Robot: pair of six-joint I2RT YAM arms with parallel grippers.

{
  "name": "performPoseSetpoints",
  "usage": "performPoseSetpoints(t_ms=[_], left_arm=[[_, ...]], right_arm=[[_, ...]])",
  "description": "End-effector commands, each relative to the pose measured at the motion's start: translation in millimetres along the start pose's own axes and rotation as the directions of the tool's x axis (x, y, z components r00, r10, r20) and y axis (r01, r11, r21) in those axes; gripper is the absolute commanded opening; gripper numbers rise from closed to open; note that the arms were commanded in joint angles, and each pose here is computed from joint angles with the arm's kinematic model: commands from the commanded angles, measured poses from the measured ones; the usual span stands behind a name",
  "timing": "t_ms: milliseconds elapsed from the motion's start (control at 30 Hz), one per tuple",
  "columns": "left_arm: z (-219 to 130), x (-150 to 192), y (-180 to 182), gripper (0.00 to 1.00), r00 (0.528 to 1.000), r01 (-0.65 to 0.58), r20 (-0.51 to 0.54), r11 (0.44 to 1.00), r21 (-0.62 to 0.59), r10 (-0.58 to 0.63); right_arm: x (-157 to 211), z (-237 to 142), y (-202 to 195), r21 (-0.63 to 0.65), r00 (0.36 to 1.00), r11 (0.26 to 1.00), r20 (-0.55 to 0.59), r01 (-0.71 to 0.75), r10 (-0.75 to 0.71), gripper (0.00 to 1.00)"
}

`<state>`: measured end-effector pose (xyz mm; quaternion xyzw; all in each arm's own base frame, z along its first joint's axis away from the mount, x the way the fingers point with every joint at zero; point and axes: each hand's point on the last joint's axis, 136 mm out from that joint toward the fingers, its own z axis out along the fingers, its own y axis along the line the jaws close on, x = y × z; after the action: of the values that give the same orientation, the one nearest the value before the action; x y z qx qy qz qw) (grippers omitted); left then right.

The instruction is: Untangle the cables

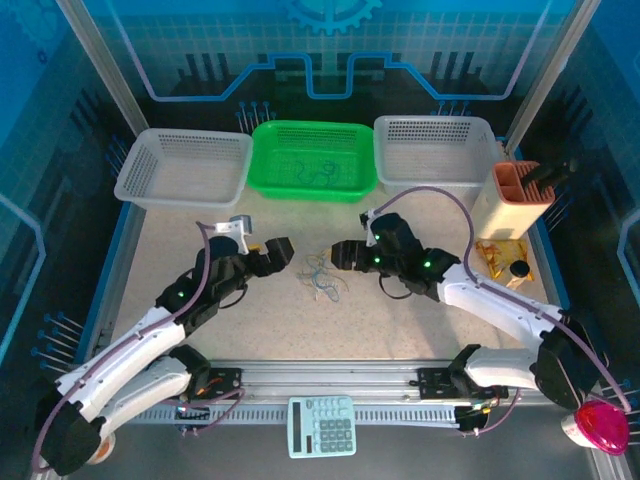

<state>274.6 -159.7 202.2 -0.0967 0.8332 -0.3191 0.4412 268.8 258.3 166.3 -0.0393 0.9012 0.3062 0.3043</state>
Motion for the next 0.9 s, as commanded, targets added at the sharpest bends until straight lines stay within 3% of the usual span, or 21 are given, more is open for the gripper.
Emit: performPoseSetpoints(t_ms=[0,300,867], left_arm=[[-2.4,-9.8,4.7,0.99,0.997,0.062,0.036,0.998,-0.011,-0.062],[-7.3,-16.5,1.8,0.99,0.997,0.073,0.033,0.997,-0.006,-0.073],[-11.2,-21.6,-8.2,0.99,0.997,0.070,0.034,0.997,0.030,-0.071]], right_arm=[[-0.1,20.0,4.4,-0.017,0.997,0.997,0.009,-0.079,0.080,0.74],[-4.2,59.9,17.4,-0.033,0.995,0.995,-0.032,-0.094,0.093,0.70],[-1.0,97.7,-8.1,0.026,0.982,0.983,-0.052,-0.183,0.184,0.61]])
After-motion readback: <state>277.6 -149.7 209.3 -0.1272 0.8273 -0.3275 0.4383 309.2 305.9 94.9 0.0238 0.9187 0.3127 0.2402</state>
